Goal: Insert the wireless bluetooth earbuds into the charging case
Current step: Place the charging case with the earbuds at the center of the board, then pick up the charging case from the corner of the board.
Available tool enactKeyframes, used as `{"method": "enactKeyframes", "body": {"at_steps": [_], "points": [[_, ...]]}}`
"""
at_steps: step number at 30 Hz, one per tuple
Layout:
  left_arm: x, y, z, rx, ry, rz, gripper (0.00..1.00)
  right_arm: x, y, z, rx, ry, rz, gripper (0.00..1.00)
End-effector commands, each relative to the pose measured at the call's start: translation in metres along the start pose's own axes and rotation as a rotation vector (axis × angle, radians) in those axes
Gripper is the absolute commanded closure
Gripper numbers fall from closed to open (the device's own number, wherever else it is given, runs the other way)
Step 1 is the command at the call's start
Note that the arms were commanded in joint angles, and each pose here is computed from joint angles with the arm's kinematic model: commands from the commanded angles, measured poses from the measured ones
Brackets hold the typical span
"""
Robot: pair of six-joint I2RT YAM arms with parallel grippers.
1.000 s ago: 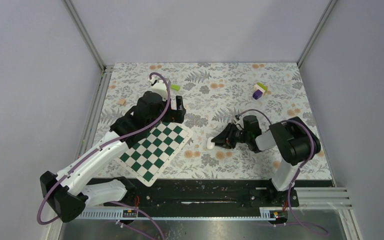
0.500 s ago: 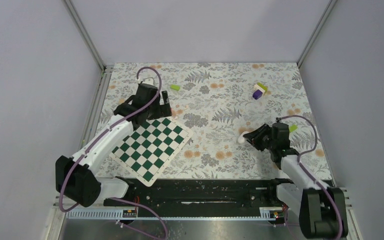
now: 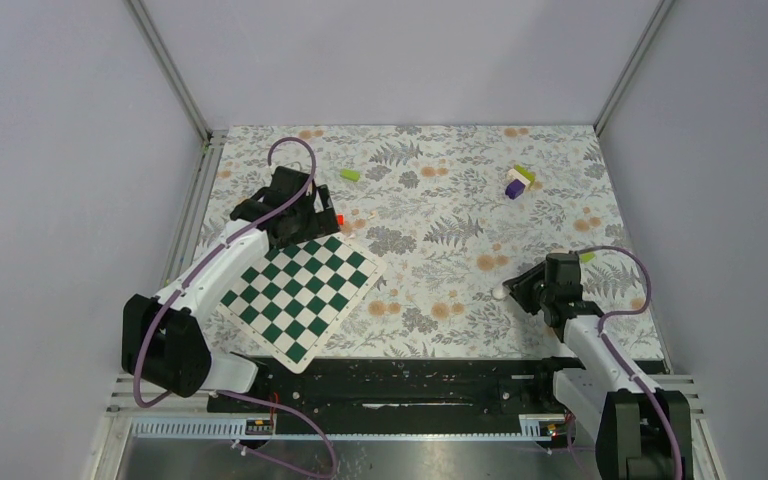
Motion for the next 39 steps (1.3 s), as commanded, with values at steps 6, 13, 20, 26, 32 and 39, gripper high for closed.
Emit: {"method": "enactKeyframes", "body": {"at_steps": [6, 13, 20, 26, 32, 39], "points": [[0.014, -0.014, -0.023, 0.024, -0.064, 0.073, 0.01, 0.009, -0.030, -0.003, -0.038, -0.048, 0.171, 0.21], [0.013, -0.019, -0.024, 0.031, -0.072, 0.110, 0.01, 0.042, -0.017, -0.046, -0.006, -0.248, 0.189, 0.02], [0.025, -0.030, -0.024, -0.008, -0.078, 0.199, 0.01, 0.042, 0.012, -0.100, -0.155, -0.210, 0.314, 0.01], [0.036, -0.030, -0.030, -0.047, -0.116, 0.216, 0.01, 0.014, 0.032, -0.136, -0.256, -0.167, 0.322, 0.01], [0.042, -0.023, -0.029, -0.075, -0.140, 0.191, 0.01, -0.002, 0.041, -0.157, -0.318, -0.164, 0.370, 0.02], [0.039, -0.016, -0.025, -0.081, -0.129, 0.161, 0.01, -0.014, 0.029, -0.158, -0.389, -0.156, 0.461, 0.09]]}}
Point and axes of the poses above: each gripper's point midway between its finger pads, its own x axis back along the fingers, its own y axis along the line the jaws close on, z = x × y, the point moved 3 cm from there along x, back along the fingers, and after that the axes turned 9 degrees about -x, right-handed, at the moved point
